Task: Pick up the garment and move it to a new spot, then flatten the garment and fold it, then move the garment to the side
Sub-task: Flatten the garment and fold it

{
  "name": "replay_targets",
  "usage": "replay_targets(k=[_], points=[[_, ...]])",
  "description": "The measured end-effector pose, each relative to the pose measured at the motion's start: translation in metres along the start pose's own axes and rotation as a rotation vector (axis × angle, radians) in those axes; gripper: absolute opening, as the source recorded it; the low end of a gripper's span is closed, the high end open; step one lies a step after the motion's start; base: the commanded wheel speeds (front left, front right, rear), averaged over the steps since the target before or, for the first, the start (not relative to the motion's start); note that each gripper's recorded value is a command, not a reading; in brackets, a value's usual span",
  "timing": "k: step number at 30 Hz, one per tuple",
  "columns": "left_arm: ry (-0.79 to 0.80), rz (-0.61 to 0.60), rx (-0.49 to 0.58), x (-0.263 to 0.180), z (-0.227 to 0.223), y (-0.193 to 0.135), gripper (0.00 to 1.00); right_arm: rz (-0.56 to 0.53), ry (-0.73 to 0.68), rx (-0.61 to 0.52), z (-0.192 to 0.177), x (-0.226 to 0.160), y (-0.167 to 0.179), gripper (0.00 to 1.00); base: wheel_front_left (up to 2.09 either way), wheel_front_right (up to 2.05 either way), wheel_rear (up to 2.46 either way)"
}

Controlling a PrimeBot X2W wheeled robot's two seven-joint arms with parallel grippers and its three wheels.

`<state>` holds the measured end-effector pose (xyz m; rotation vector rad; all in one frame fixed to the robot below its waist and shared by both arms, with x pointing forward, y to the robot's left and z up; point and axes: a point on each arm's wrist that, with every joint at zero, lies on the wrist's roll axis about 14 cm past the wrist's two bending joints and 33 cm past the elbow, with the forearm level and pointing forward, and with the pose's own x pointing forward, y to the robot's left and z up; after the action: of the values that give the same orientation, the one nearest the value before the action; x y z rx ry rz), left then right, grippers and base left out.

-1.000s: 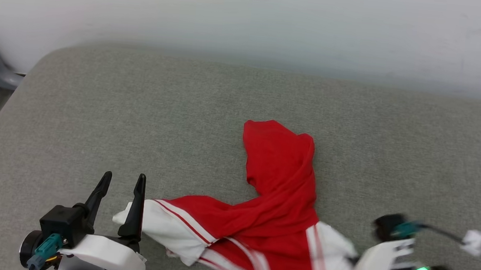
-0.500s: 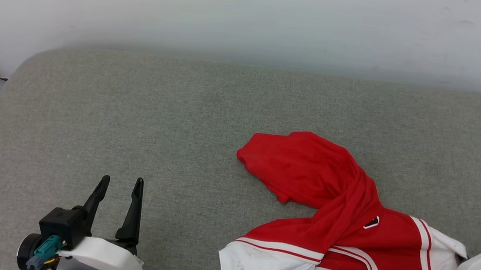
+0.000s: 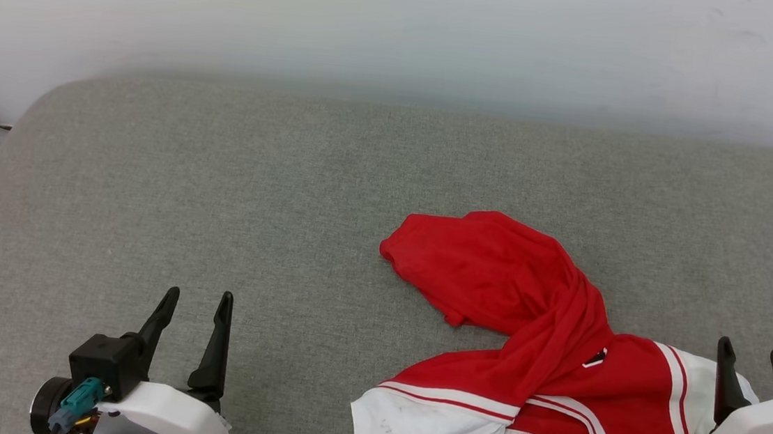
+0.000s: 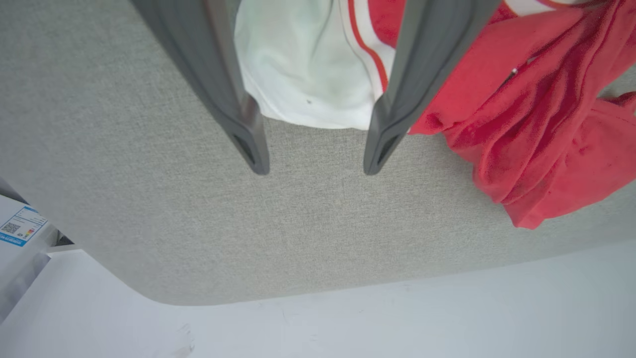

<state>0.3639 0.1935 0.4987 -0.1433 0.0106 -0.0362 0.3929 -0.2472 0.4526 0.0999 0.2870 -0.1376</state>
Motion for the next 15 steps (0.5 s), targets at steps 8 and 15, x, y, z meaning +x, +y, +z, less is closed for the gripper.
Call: replay_targets(k=[8,15], points=[[0.004,-0.021,0.011,-0.01,0.002,-0.007,1.0,0.058,-0.16,-0.015,0.024,-0.022,0.017,1.0,0.0,0.0,0.0],[0.078,-0.132,0.042,-0.021,-0.004,-0.033,1.0,0.124,-0.195,-0.003,0.027,-0.047,0.034,1.0,0.0,0.0,0.0]])
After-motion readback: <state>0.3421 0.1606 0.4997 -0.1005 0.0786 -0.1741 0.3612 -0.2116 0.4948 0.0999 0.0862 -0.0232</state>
